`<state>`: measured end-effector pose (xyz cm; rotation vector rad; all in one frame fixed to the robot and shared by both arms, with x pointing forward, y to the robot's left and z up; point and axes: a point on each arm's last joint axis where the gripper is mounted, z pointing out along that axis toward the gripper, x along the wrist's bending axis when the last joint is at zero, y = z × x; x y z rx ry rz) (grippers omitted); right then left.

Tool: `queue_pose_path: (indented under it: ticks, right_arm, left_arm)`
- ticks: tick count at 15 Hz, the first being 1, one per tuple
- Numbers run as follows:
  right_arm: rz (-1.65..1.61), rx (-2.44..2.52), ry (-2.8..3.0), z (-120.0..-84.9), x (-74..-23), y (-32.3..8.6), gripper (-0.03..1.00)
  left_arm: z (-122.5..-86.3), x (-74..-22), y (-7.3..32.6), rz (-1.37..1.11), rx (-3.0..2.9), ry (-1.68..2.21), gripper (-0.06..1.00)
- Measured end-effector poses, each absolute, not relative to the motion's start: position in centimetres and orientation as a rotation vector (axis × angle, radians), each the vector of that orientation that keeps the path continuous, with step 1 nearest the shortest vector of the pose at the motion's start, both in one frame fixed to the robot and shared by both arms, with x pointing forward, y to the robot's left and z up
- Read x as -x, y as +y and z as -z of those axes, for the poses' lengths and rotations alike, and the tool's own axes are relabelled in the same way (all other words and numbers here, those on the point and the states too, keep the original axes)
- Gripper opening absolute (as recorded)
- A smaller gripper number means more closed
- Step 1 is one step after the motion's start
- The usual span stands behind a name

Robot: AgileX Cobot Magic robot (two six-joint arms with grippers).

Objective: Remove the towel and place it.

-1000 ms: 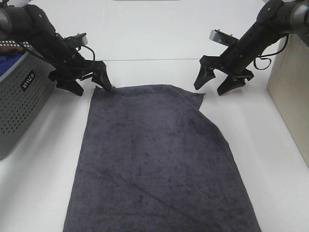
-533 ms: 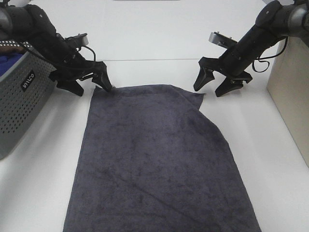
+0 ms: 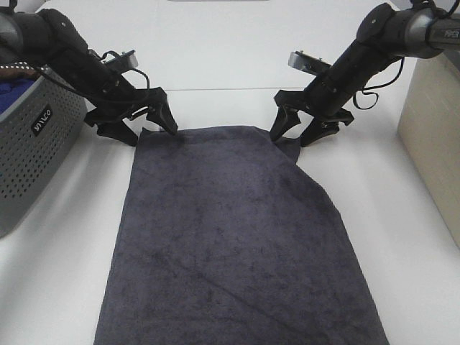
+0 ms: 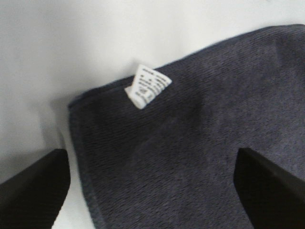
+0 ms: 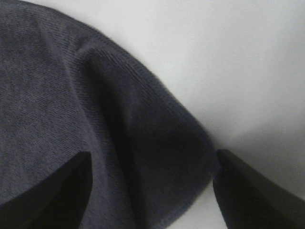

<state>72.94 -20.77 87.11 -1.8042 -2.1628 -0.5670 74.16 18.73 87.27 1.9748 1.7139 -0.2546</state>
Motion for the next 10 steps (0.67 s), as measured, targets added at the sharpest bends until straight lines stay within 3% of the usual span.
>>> queue_pose_path:
  ticks: [5,10]
  right_arm:
    - [0.559,1.774,-2.208,-86.9,-72.7,-19.2,0.56]
    - [0.523,1.777,-2.255,-86.6,-72.8,-19.5,0.34]
  left_arm:
    - [-86.9,-73.5,14.9,0.282,-1.989,1.666,0.76]
    - [-86.5,-73.4,14.9,0.278,-1.995,1.676,0.47]
